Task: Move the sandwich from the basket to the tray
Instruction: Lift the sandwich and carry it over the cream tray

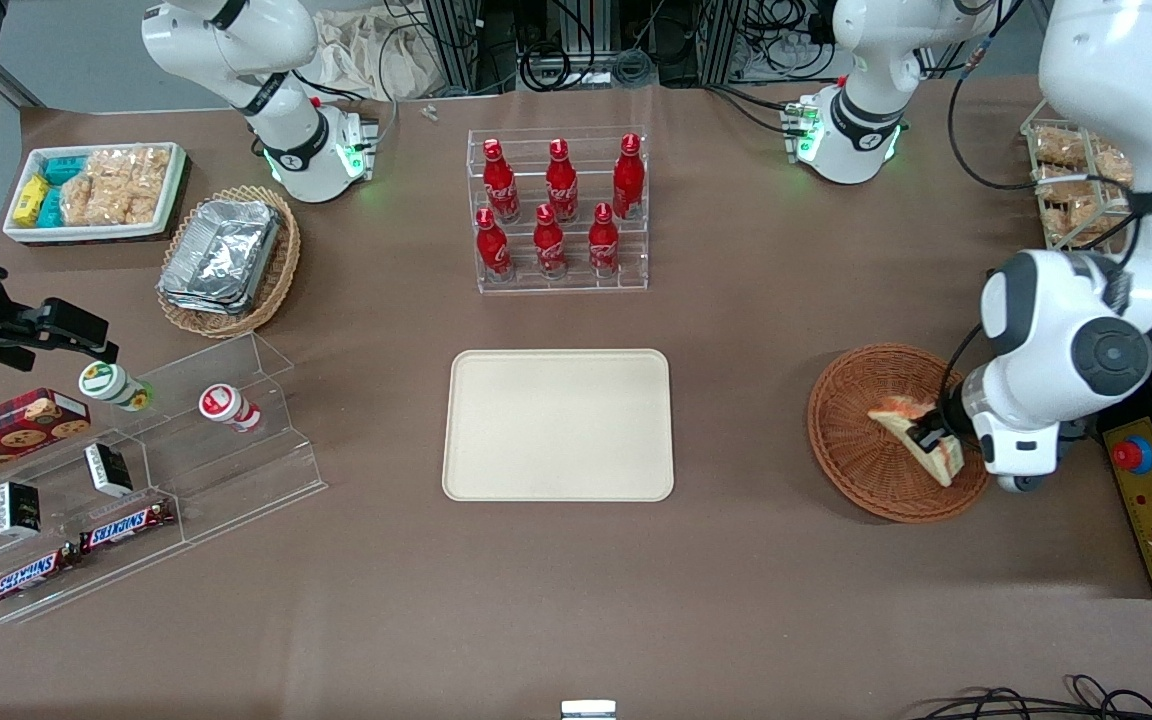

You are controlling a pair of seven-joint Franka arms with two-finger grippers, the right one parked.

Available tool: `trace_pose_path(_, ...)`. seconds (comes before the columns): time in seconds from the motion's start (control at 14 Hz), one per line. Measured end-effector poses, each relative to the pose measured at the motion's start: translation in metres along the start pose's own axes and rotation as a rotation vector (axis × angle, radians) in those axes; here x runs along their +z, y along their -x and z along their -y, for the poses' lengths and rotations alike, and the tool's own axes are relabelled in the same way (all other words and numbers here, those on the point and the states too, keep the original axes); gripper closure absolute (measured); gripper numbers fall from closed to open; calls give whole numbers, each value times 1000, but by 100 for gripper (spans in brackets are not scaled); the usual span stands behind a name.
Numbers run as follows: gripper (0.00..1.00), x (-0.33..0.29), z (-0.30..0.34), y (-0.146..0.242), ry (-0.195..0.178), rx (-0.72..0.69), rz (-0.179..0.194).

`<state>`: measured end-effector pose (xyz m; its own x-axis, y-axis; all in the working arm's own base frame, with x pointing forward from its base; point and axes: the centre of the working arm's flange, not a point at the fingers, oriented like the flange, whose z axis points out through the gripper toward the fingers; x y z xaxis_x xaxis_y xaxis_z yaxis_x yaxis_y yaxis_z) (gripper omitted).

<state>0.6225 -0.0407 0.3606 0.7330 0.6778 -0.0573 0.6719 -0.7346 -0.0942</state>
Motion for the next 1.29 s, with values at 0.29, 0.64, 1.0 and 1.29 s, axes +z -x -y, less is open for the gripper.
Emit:
trace_pose_path(0.29, 81, -111, -33, 44, -43, 90, 13)
trace_pose_path(0.64, 81, -159, -90, 140, -3, 289, 19)
trace_pose_path(1.0, 81, -124, -152, 221, 82, 452, 18)
trace_pose_path(1.29, 81, -50, -203, 289, 86, 478, 13)
